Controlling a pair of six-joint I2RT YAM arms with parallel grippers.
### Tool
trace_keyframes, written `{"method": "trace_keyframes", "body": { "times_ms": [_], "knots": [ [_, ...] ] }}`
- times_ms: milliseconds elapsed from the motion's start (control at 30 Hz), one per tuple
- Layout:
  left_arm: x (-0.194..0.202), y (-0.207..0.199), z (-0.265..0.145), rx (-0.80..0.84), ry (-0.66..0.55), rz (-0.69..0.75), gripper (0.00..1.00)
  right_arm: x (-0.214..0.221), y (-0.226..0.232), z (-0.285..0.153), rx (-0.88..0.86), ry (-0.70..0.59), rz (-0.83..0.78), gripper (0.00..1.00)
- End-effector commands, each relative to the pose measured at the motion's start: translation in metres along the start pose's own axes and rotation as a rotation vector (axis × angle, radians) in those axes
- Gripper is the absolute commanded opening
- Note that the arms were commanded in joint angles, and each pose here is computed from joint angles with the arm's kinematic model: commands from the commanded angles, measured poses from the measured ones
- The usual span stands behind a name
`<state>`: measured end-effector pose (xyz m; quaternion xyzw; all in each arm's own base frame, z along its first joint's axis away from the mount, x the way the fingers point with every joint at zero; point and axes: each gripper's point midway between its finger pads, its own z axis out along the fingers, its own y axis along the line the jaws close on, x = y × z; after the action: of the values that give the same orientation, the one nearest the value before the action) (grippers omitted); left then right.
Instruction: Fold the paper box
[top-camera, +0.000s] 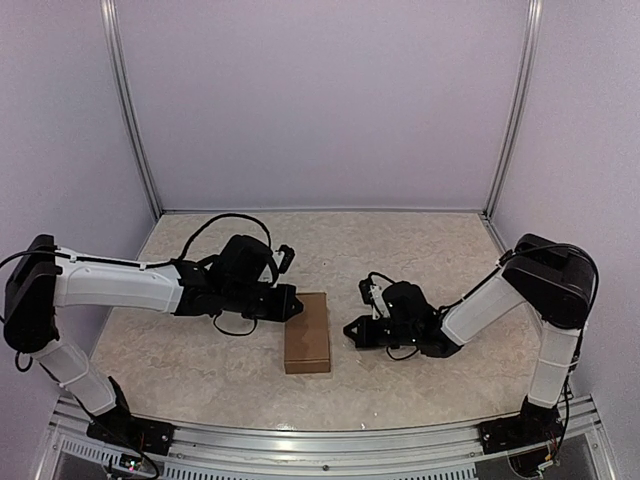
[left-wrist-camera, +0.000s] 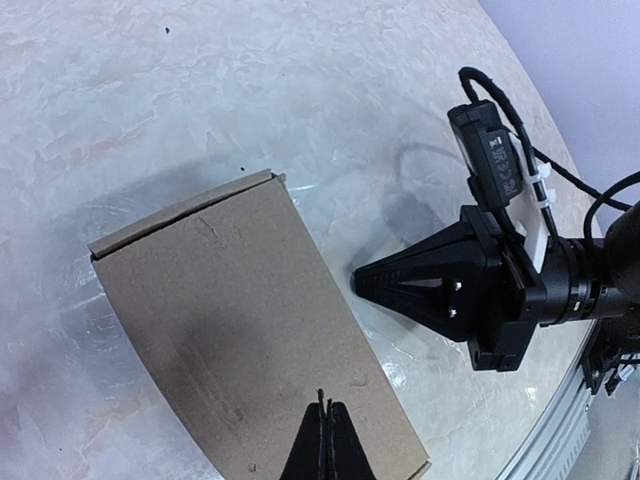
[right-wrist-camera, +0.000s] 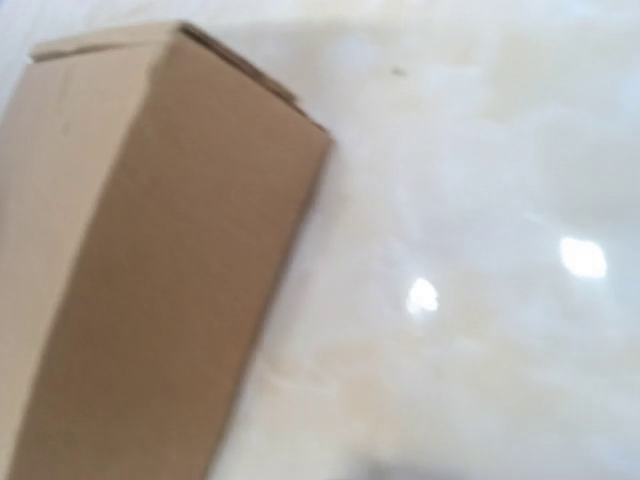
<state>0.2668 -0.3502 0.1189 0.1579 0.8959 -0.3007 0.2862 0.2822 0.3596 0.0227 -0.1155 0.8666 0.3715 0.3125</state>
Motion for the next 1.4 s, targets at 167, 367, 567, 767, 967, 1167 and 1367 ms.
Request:
{"method": "trace_keyframes", "body": {
  "times_ms": [167,367,567,767,967,1167,1367],
  "knots": [
    [-0.013,0.022,-0.014,-0.100,-0.012,0.023,0.00,-0.003,-0.035,-0.042,0.236,0.024,-0.126,0.00],
    [-0.028,0.037,-0.033,-0.197,-0.050,0.053,0.12,-0.035,-0.028,-0.070,0.311,-0.038,-0.213,0.26],
    [-0.043,0.048,-0.052,-0.252,-0.086,0.057,0.50,-0.066,-0.021,-0.094,0.385,-0.092,-0.284,0.63],
    [-0.064,0.055,-0.076,-0.323,-0.126,0.069,0.86,-0.097,-0.010,-0.119,0.433,-0.167,-0.322,1.00],
    [-0.090,0.062,-0.100,-0.381,-0.173,0.064,0.99,-0.122,-0.009,-0.145,0.534,-0.213,-0.348,1.00],
    [-0.120,0.075,-0.128,-0.446,-0.215,0.050,0.99,-0.147,-0.011,-0.163,0.665,-0.234,-0.371,1.00],
    [-0.148,0.083,-0.162,-0.507,-0.283,0.052,0.99,-0.160,-0.013,-0.160,0.729,-0.238,-0.407,1.00]
  ]
}}
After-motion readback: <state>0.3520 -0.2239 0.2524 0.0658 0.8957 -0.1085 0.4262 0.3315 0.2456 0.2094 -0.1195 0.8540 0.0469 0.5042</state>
